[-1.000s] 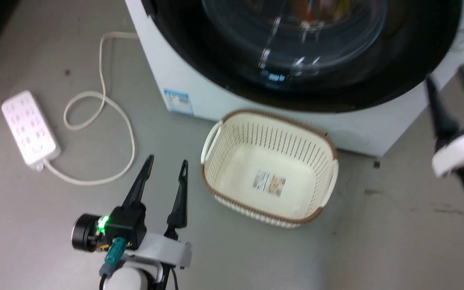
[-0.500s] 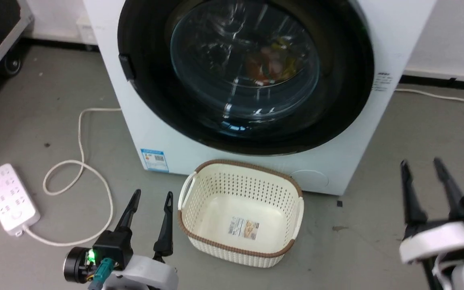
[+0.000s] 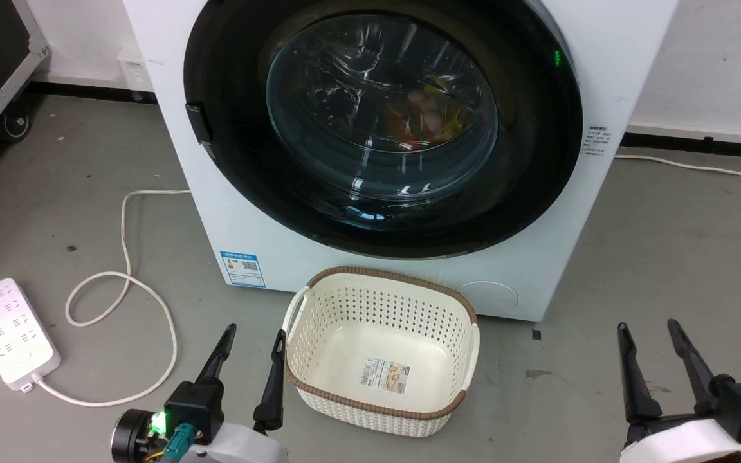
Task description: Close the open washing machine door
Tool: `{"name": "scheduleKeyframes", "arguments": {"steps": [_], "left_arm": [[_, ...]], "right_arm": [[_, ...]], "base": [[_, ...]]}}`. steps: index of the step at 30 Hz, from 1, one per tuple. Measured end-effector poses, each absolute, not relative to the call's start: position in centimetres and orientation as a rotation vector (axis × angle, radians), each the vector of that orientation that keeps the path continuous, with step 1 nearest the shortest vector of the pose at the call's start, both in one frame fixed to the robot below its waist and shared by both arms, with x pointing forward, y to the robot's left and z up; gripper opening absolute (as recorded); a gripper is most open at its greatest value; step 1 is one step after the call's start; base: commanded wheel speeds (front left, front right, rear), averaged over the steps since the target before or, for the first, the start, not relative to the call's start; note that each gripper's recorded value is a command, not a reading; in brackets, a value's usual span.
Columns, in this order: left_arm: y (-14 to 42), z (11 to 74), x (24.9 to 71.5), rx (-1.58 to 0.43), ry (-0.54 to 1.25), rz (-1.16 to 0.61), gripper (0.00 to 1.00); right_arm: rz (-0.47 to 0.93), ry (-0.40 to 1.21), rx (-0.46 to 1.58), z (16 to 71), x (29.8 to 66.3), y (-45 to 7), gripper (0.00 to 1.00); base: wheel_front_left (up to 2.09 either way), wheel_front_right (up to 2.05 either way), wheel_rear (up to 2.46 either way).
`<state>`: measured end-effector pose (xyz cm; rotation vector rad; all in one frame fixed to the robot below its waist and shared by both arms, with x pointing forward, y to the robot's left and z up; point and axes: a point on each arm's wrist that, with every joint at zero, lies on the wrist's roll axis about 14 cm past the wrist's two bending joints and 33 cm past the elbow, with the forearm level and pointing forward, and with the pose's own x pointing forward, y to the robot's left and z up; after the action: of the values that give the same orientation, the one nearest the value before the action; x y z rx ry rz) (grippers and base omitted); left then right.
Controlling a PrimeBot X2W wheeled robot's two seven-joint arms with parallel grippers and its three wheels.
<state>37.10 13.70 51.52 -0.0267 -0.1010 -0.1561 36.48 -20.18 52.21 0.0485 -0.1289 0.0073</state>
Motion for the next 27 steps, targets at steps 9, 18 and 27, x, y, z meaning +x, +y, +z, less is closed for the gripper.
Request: {"name": "scheduleKeyframes", "arguments": {"steps": [9, 18, 27], "left_arm": [[13.79, 51.49, 36.93, -0.033, -0.099, -0.153, 0.0], [13.86, 51.51, 36.99, -0.032, -0.093, -0.151, 0.0], [14.07, 51.7, 37.11, -0.024, -0.09, -0.143, 0.0]], "right_arm": [[0.02, -0.125, 0.052, 52.11, 36.7, -19.71, 0.0], [0.024, -0.116, 0.051, 52.05, 36.73, -19.59, 0.0], [0.033, -0.107, 0.043, 52.05, 36.79, -19.31, 0.0]], "base": [[0.0, 0.0, 0.0], [0.0, 0.0, 0.0], [0.0, 0.0, 0.0]]}}
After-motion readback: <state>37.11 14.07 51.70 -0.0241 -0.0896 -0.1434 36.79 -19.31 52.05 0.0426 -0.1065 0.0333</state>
